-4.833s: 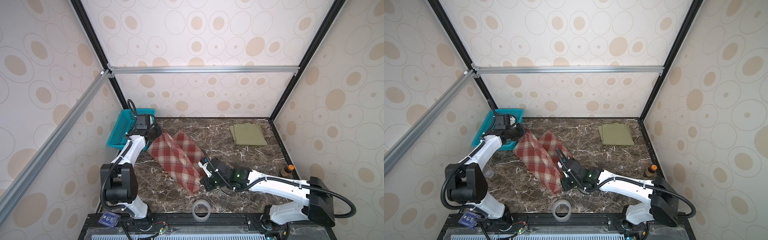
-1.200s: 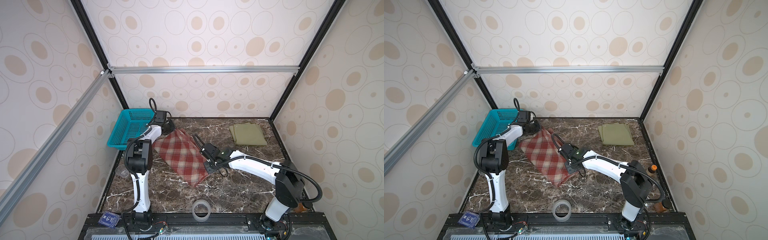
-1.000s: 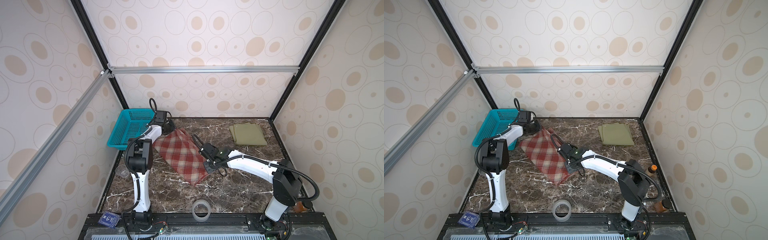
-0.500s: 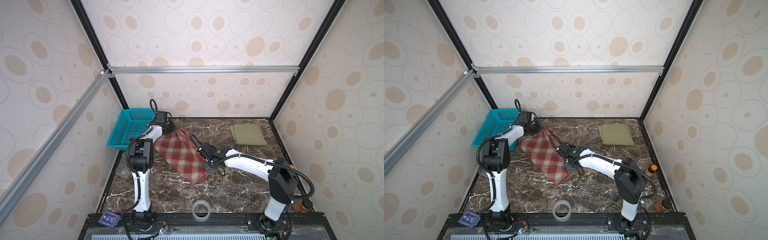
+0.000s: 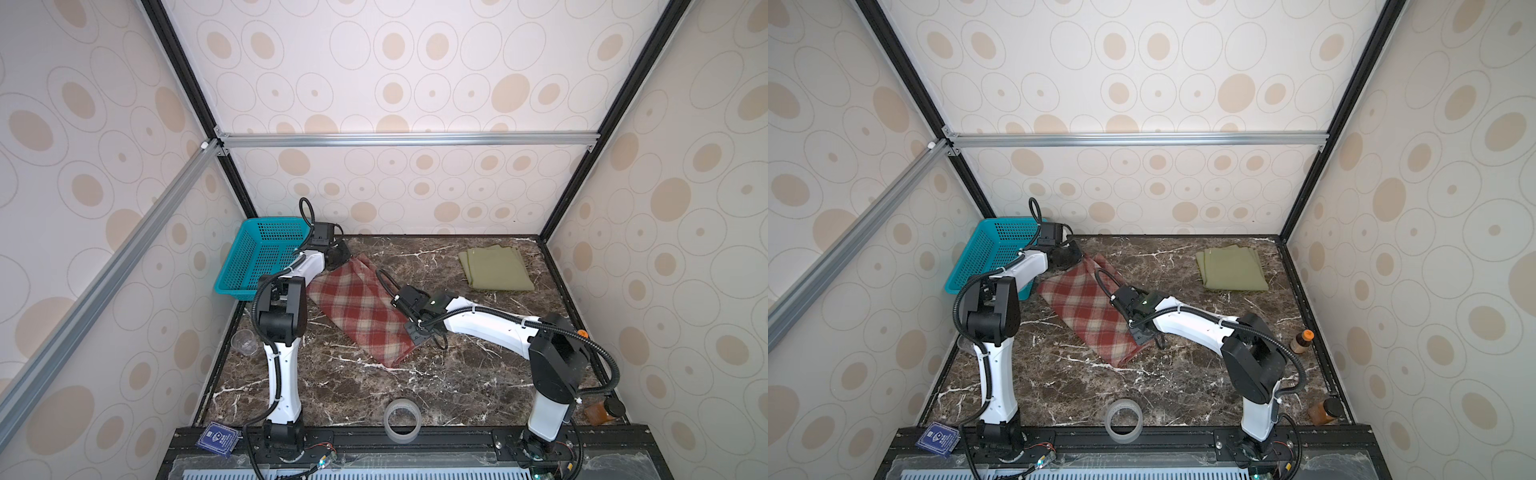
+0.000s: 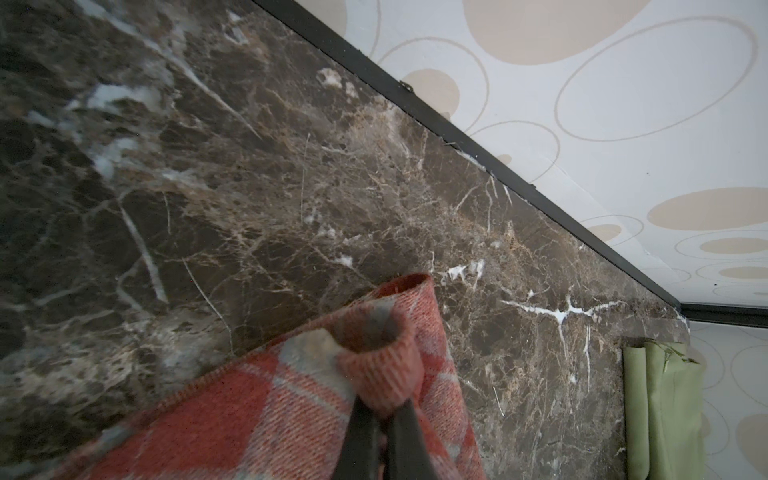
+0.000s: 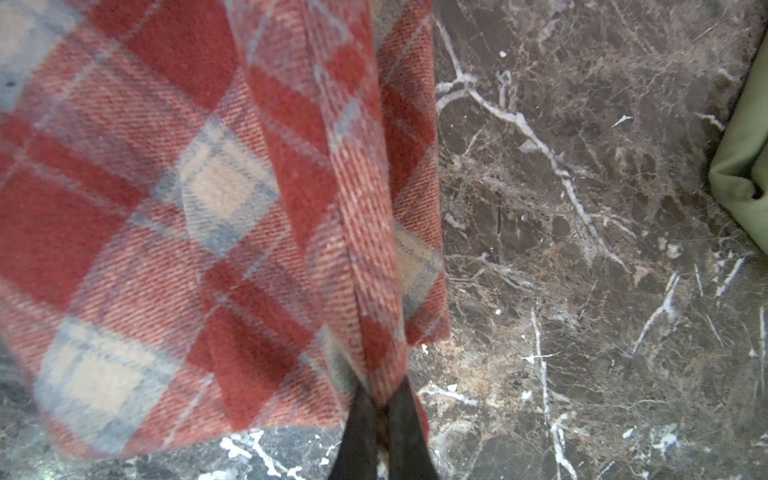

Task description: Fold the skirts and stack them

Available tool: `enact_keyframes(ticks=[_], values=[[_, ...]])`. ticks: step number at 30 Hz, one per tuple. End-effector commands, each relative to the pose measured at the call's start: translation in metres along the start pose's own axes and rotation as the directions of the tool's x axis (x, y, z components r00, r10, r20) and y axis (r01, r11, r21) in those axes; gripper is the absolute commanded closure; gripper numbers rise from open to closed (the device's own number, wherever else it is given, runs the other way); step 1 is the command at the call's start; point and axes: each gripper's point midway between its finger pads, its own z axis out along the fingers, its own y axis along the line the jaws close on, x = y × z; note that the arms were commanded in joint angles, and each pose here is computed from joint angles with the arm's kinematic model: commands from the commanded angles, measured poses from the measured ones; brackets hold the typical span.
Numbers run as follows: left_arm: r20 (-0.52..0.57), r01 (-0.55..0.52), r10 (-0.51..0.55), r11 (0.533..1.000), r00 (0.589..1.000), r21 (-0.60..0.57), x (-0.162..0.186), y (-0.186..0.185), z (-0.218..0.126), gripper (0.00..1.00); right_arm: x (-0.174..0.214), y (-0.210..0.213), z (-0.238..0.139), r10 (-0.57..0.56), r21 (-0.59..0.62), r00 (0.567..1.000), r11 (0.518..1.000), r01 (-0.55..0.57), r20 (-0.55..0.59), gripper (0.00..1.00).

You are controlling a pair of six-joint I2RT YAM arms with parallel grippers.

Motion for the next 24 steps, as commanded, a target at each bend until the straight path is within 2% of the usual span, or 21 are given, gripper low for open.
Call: enact_keyframes(ticks=[1, 13, 14, 16, 17, 19, 21, 24], values=[[0.086, -0.015, 0.014, 1.000, 0.996, 0.002, -0.029, -0.004, -0.001, 1.00, 0.004, -0.008, 0.005, -0.021, 0.044, 0.999, 0.999, 0.023, -0.036, 1.00], [0.061, -0.020, 0.020, 1.000, 0.998, 0.007, -0.025, -0.003, 0.007, 0.99, 0.006, -0.012, 0.016, 0.000, 0.049, 0.999, 0.999, 0.002, -0.044, 0.99], [0.060, -0.021, 0.020, 1.000, 0.998, 0.011, -0.025, -0.004, 0.007, 0.91, 0.006, -0.013, 0.017, 0.004, 0.050, 0.999, 0.999, -0.002, -0.044, 0.95], [0.064, -0.021, 0.020, 1.000, 0.998, 0.017, -0.026, -0.005, 0.006, 0.78, 0.006, -0.015, 0.017, 0.013, 0.057, 0.999, 0.998, -0.010, -0.046, 0.78], [0.071, -0.024, 0.022, 0.999, 0.997, 0.030, -0.028, -0.008, 0.005, 0.77, 0.005, -0.016, 0.017, 0.020, 0.061, 0.999, 0.998, -0.017, -0.042, 0.70], [0.092, -0.034, 0.029, 0.998, 0.995, 0.057, -0.031, -0.014, 0.000, 0.74, 0.004, -0.018, 0.014, 0.030, 0.063, 0.999, 0.998, -0.028, -0.034, 0.61], [0.124, -0.048, 0.037, 0.995, 0.992, 0.087, -0.036, -0.022, -0.009, 0.70, 0.004, -0.020, 0.011, 0.036, 0.063, 0.999, 0.997, -0.034, -0.029, 0.56], [0.157, -0.076, 0.055, 0.989, 0.986, 0.125, -0.040, -0.032, -0.021, 0.69, 0.004, -0.024, 0.003, 0.048, 0.068, 0.999, 0.997, -0.047, -0.023, 0.55]])
